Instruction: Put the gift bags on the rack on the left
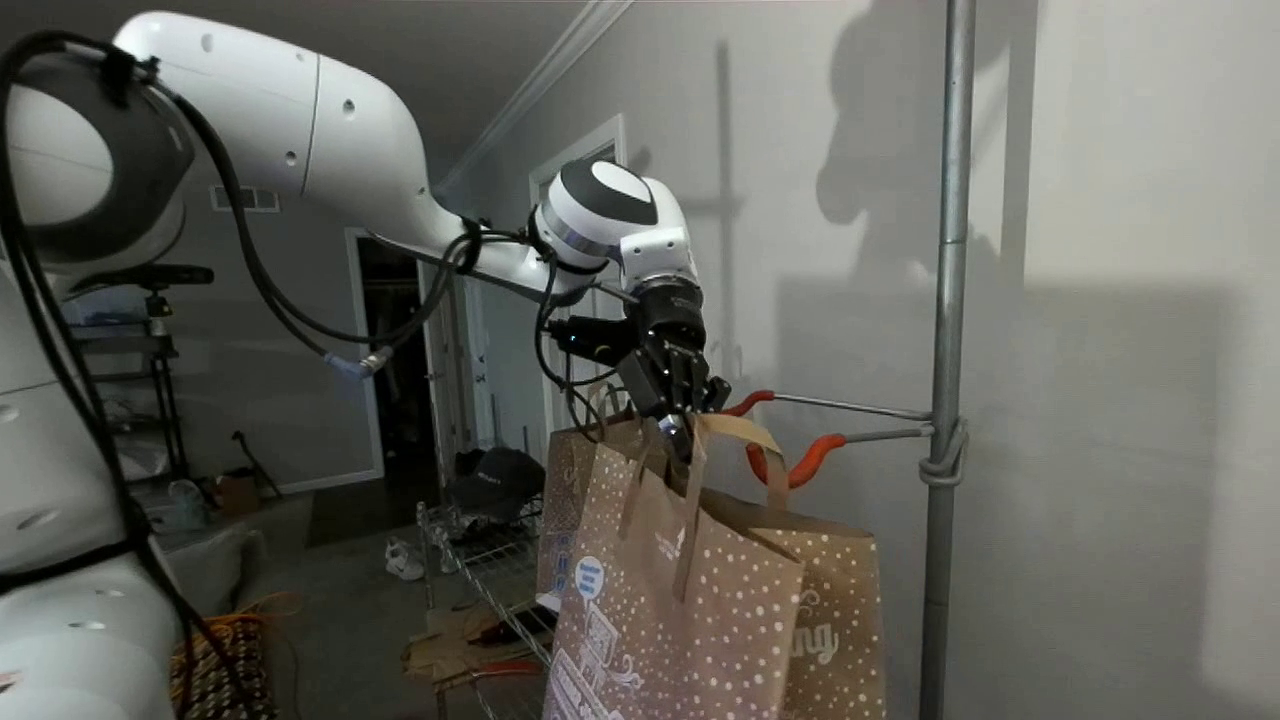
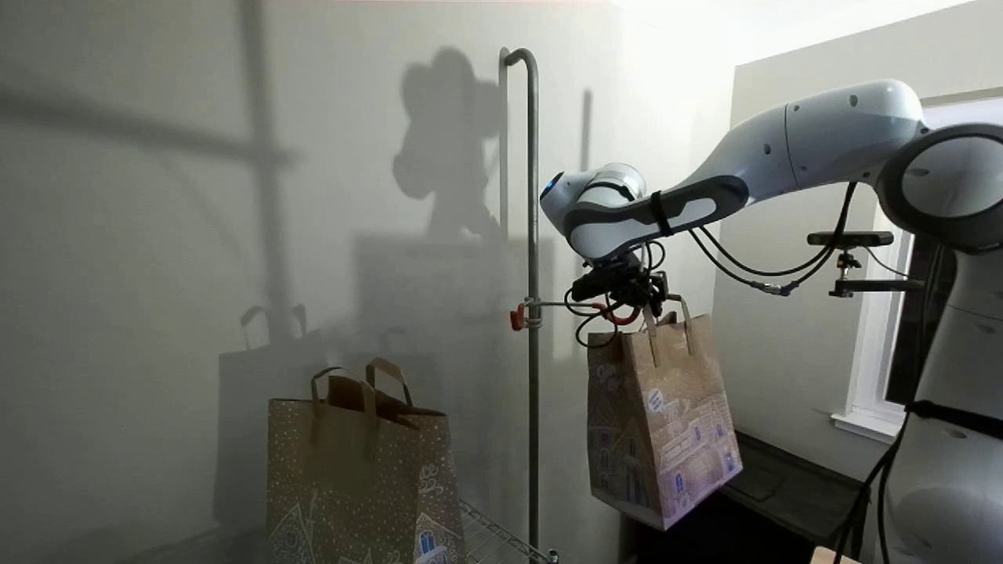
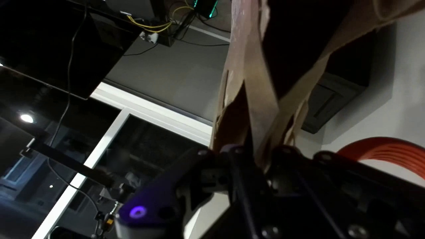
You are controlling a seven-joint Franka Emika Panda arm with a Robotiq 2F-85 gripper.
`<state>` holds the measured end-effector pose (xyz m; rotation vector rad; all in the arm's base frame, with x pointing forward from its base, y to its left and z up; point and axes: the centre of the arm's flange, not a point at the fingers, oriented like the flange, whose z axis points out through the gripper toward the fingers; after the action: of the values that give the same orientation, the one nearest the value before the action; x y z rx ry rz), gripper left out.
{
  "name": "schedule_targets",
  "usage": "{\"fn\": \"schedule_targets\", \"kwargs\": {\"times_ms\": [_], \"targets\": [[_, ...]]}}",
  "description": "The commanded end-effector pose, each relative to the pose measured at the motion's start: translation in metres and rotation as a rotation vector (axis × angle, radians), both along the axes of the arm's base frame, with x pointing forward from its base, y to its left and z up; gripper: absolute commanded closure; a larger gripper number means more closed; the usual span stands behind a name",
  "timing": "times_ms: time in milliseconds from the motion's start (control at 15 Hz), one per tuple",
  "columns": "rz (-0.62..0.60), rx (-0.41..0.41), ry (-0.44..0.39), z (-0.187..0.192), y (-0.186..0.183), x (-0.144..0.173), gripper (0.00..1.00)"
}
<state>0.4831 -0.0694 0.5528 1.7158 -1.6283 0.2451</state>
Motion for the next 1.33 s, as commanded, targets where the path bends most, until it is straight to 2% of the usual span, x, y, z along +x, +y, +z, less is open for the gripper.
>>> {"fn": "schedule_targets", "kwargs": {"times_ms": [0, 200, 667, 933, 1200, 1267], "targets": [[0.021, 0.058, 0.047, 0.014, 0.0, -0.02, 0.96], [0.115, 0.187, 0.008, 0.027, 0.022, -0.027, 0.96], [0.335, 0.408, -0.082, 0.074, 0.076, -0.037, 0.96], [0.513, 0.499, -0.09, 0.079, 0.109, -0.014, 0.96], [0.699, 0.578, -0.072, 0.06, 0.153, 0.016, 0.96], [0.742, 0.6, -0.06, 0.055, 0.146, 0.021, 0.96]]}}
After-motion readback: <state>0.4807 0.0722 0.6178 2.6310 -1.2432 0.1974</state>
